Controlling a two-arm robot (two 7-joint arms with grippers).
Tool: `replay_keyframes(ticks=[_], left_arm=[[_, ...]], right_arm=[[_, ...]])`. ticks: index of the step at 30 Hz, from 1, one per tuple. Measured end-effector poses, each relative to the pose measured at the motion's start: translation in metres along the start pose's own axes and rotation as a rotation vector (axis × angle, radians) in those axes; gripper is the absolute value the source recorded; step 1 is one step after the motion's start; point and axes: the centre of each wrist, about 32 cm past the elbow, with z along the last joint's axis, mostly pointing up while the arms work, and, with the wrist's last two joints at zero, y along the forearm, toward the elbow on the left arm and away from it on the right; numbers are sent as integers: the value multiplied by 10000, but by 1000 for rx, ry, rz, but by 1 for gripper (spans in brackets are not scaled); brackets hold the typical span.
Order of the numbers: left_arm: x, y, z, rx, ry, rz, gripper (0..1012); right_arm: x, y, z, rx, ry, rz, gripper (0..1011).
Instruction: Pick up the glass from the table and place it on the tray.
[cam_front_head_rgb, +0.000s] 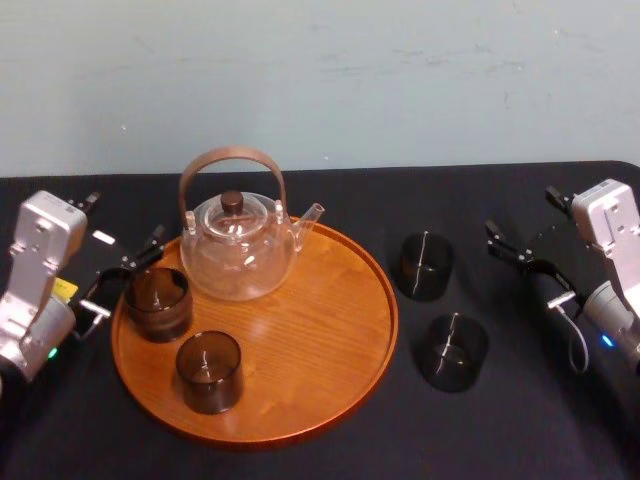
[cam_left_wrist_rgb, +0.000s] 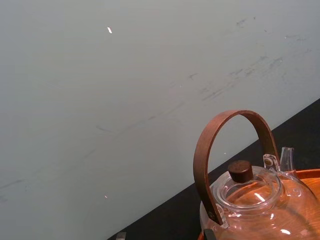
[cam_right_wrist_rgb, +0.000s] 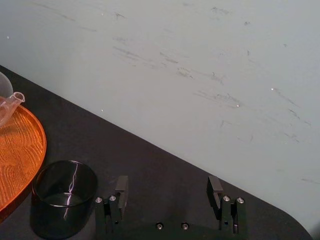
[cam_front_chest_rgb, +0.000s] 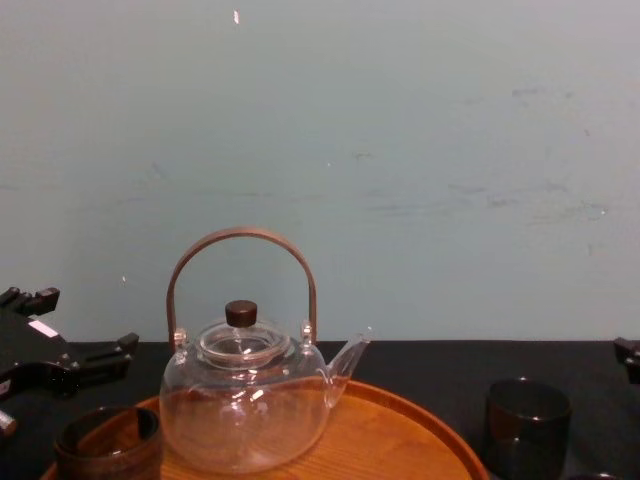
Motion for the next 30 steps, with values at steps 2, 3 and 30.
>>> replay_keyframes(ticks=[2,3,30], left_arm=[[0,0,0,0,0,0,1001],[0,0,0,0,0,0,1001],[0,0,0,0,0,0,1001]], right_arm=[[0,0,0,0,0,0,1002],[0,0,0,0,0,0,1002],[0,0,0,0,0,0,1002]])
